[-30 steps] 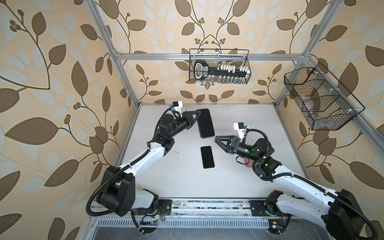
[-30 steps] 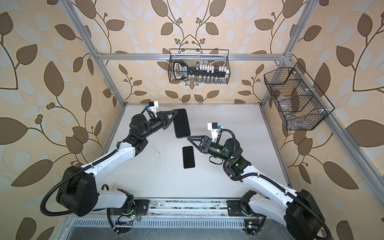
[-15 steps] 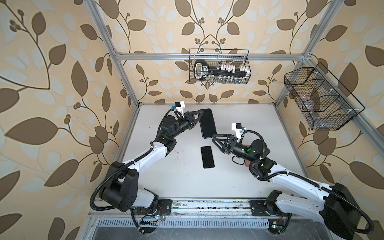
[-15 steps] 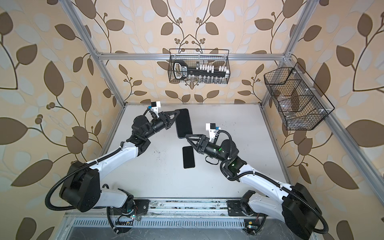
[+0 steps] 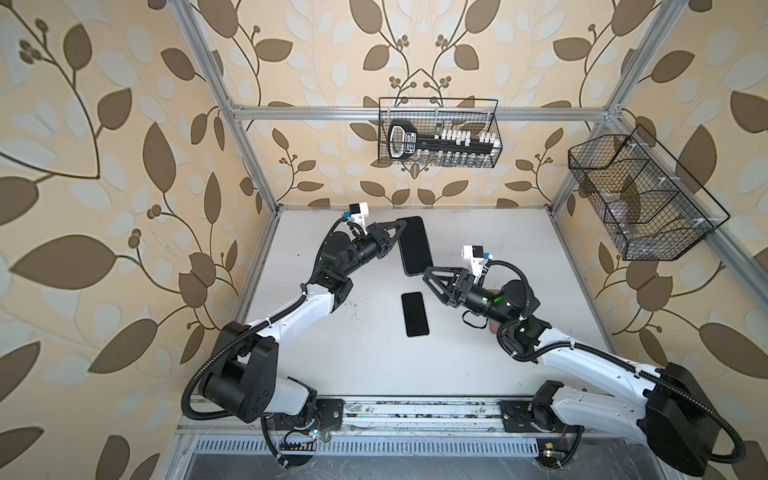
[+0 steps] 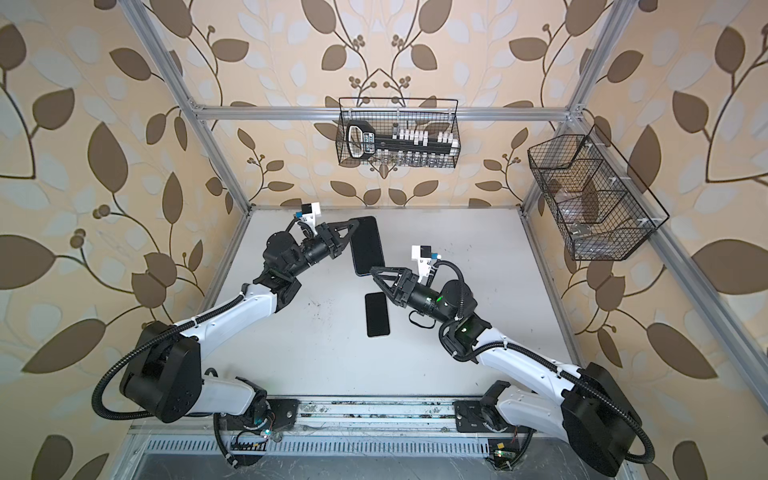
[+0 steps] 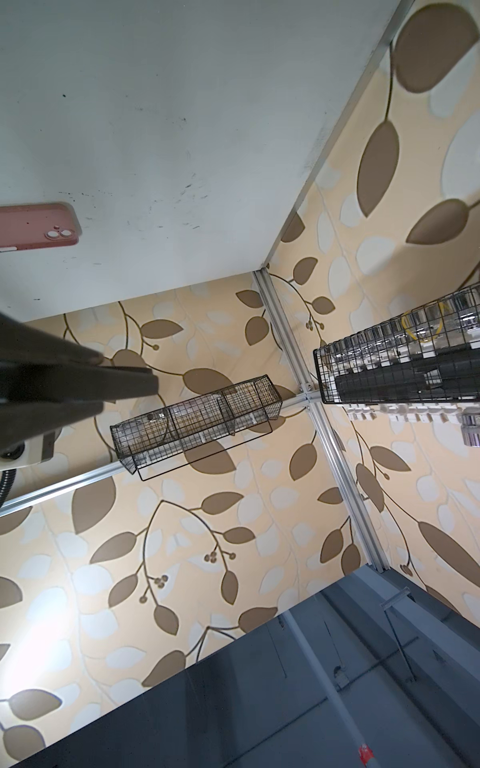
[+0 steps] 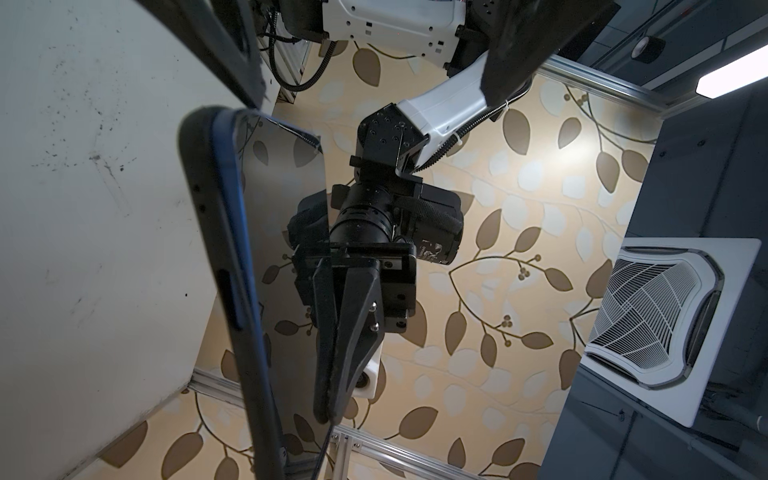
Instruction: Take the phone out of the phone case
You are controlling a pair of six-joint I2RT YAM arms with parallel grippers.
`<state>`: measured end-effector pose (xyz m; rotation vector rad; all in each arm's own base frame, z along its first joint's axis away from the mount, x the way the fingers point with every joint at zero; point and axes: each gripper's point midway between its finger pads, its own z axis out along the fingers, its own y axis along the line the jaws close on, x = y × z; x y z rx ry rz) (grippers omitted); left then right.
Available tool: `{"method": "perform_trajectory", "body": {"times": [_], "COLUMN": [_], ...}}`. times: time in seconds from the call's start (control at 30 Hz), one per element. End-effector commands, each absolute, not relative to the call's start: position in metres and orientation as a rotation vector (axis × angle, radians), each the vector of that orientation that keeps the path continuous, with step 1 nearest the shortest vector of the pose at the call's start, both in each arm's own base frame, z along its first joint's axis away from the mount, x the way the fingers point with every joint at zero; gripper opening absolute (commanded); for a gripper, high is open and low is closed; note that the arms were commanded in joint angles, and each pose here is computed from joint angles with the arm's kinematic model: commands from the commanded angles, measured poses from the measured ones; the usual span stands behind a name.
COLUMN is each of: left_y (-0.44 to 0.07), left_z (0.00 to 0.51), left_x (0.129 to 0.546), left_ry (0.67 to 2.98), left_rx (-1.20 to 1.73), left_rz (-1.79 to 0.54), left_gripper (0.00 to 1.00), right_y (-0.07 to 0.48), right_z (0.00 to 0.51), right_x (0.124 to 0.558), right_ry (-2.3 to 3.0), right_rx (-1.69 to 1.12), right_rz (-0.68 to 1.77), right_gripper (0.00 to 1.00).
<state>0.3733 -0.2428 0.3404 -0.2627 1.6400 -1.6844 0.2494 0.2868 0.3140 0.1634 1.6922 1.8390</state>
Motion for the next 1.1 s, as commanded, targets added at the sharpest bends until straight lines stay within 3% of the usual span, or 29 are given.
{"method": "perform_trajectory", "body": {"times": [0.0, 1.07], "left_y": [-0.244, -0.249], "left_z": [0.377, 0.380], "left_x": [0.362, 0.363], "left_ry": [1.507, 1.508], "left_rx": [-0.175, -0.153], "left_rz": [-1.741, -1.743], "left_gripper": [0.00, 0.00], "right_y": [0.287, 0.284], "right_z": [0.320, 0.330], "right_x": [0.249, 0.248], "right_ry": [1.658, 1.624], "right_rx": [0.176, 0.162], "right_rz": [1.863, 1.865], "right_gripper": [0.83, 0.82]}}
